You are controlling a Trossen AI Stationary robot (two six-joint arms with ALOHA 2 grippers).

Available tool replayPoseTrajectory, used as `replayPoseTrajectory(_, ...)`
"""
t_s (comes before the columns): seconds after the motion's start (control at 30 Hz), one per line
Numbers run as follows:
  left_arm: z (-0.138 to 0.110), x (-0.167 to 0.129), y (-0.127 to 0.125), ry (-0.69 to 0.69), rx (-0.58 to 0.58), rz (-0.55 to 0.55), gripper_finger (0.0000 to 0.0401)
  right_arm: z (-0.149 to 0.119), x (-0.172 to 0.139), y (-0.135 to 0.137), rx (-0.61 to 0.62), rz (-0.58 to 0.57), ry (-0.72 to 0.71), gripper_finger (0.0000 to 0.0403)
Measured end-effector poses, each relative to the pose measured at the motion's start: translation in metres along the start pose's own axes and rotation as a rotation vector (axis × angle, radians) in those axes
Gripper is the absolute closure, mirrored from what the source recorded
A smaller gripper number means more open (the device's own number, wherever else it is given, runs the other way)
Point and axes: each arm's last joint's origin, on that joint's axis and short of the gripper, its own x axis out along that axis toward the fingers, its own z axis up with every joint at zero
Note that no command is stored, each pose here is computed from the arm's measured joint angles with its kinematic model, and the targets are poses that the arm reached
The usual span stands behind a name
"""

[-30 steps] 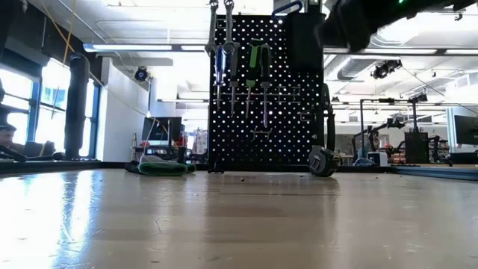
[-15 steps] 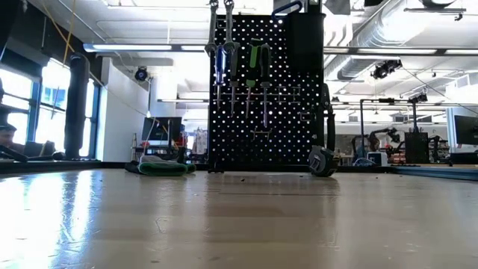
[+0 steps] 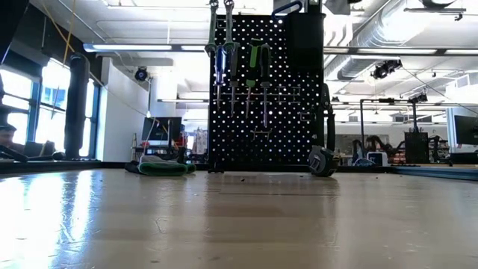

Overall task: Hang tools onto peg board
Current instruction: Put the silver socket into the black bin on the pegboard

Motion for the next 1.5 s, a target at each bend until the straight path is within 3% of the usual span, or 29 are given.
replayPoseTrajectory(0.6,-0.001,0.000,0.000,0.004,-0.022,-0.004,0.0330,0.001,0.011,-0.004,0.042,0.027,0.001,0.0272)
replayPoseTrajectory(1.23,-0.003,0.006,0.001,0.014,-0.069,-0.044,0.0327,0.001,0.012,-0.001,0.061,0.038,-0.015,0.0360)
replayPoseTrajectory(1.5,-0.004,0.007,0.001,0.019,-0.067,-0.044,0.0327,0.000,0.013,0.002,0.071,0.075,-0.031,0.0344)
